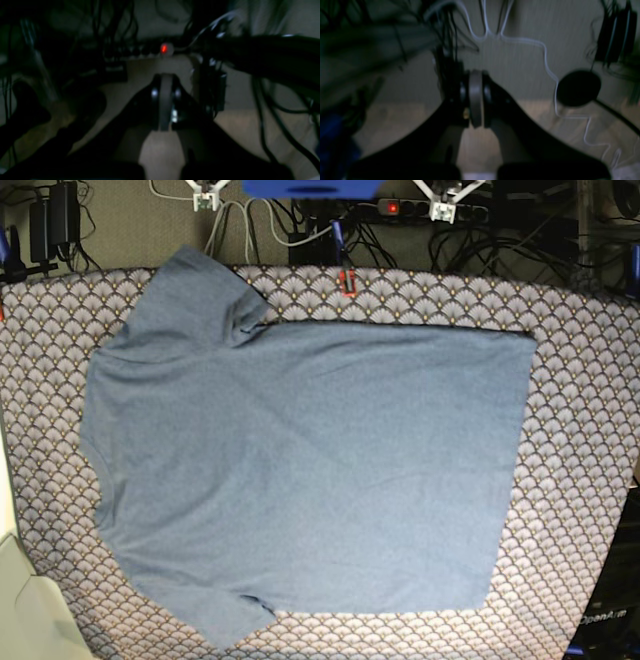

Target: Fold the T-shirt properly

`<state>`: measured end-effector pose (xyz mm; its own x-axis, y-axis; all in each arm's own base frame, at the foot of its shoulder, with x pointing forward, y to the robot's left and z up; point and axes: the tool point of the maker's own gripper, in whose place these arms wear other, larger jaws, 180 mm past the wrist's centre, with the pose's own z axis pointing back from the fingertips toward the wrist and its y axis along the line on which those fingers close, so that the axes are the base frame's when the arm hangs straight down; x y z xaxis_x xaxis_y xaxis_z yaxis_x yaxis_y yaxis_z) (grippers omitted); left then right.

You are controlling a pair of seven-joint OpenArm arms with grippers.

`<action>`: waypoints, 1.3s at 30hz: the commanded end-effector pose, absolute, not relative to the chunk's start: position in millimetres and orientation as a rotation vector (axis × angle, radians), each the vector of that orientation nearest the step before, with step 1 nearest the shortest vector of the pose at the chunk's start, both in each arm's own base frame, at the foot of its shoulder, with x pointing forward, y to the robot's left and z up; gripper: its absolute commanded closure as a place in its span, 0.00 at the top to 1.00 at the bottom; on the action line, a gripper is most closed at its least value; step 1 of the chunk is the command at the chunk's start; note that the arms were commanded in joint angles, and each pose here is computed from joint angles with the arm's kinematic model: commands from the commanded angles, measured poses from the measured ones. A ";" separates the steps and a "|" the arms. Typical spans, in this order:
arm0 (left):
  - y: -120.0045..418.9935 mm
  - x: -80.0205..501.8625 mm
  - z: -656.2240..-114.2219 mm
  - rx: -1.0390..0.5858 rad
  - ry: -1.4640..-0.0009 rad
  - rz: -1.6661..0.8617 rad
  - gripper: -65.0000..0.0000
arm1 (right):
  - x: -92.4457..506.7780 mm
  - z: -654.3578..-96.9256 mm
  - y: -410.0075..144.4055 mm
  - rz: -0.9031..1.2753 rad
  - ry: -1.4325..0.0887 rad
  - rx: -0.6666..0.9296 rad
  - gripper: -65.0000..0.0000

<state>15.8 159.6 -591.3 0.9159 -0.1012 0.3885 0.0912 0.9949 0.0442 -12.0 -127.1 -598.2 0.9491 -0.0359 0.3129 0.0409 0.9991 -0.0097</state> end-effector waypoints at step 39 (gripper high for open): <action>195.9 176.3 -345.0 -0.161 -0.983 0.102 0.34 | 153.5 -375.8 -153.0 0.068 -0.888 -0.053 0.43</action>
